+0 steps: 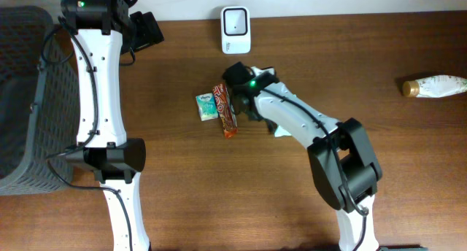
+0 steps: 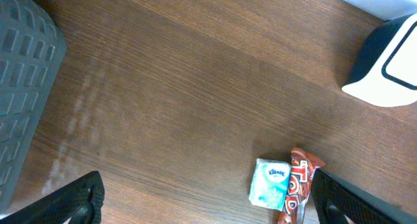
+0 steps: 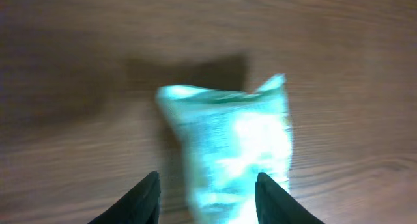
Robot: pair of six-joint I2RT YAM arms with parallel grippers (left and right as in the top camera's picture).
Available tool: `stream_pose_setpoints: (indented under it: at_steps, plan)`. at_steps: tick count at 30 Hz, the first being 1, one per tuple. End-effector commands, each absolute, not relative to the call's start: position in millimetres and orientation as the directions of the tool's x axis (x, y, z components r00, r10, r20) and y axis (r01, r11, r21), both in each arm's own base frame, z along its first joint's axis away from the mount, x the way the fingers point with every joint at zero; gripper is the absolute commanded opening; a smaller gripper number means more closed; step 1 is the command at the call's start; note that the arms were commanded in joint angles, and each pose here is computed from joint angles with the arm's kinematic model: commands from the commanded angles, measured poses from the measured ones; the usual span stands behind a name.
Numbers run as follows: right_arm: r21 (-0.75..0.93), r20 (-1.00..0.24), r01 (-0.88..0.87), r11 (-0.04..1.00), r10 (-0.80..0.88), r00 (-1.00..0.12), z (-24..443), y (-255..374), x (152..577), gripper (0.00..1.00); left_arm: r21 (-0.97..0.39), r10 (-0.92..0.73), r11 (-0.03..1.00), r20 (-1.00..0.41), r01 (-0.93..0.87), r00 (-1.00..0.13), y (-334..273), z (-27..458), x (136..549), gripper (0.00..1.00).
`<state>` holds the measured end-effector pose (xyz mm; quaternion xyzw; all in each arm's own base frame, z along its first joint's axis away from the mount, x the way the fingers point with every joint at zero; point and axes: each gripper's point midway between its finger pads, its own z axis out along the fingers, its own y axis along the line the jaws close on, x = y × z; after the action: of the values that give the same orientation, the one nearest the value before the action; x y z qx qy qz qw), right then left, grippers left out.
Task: Scan the item barcode
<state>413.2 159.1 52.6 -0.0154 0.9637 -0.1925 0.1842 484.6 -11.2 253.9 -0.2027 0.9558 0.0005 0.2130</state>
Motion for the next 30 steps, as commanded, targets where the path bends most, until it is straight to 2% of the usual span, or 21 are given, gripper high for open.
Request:
stream_pose_setpoints:
  at_steps: [1,6,10,11,12,13,15,19,24,27,30]
  plan:
    - [-0.326,-0.357,0.035,0.945,-0.089,-0.930,59,175,417,0.50,-0.078,-0.386,0.917,-0.418,-0.390,-0.822,-9,257,484,0.99]
    - [-0.267,-0.334,0.092,0.959,-0.003,-0.943,94,153,432,0.51,-0.078,-0.386,0.917,-0.418,-0.390,-0.822,-9,257,484,0.99]
    - [-0.019,-0.247,-0.042,0.999,-0.045,-0.968,118,154,445,0.53,-0.078,-0.386,0.917,-0.418,-0.390,-0.822,-9,257,484,0.99]
    - [0.075,-0.226,-0.099,0.992,-0.080,-0.971,124,155,446,0.57,-0.078,-0.386,0.917,-0.418,-0.390,-0.822,-9,257,484,0.99]
    - [0.176,-0.201,-0.143,0.974,-0.106,-0.974,128,148,446,0.73,-0.078,-0.386,0.917,-0.418,-0.390,-0.822,-9,257,484,0.99]
    - [0.230,-0.171,-0.140,0.963,-0.102,-0.980,128,135,443,0.81,-0.079,-0.386,0.917,-0.418,-0.390,-0.823,-9,257,484,0.99]
    - [0.294,-0.109,-0.107,0.950,-0.078,-0.991,118,113,434,0.88,-0.078,-0.386,0.917,-0.418,-0.390,-0.822,-9,257,484,0.99]
    - [0.449,-0.053,-0.130,0.884,-0.118,-0.992,88,97,416,0.88,-0.078,-0.386,0.917,-0.418,-0.390,-0.822,-9,257,484,0.99]
    - [0.647,-0.050,-0.049,0.761,-0.022,-0.999,46,95,406,0.88,-0.078,-0.386,0.917,-0.418,-0.390,-0.822,-9,257,484,0.99]
    - [0.699,-0.068,-0.051,0.714,-0.005,-0.998,29,99,400,0.89,-0.078,-0.386,0.917,-0.418,-0.390,-0.822,-9,257,484,0.99]
    - [0.699,-0.070,-0.053,0.713,-0.005,-0.998,14,101,393,0.89,-0.078,-0.386,0.917,-0.418,-0.390,-0.822,-9,257,484,0.99]
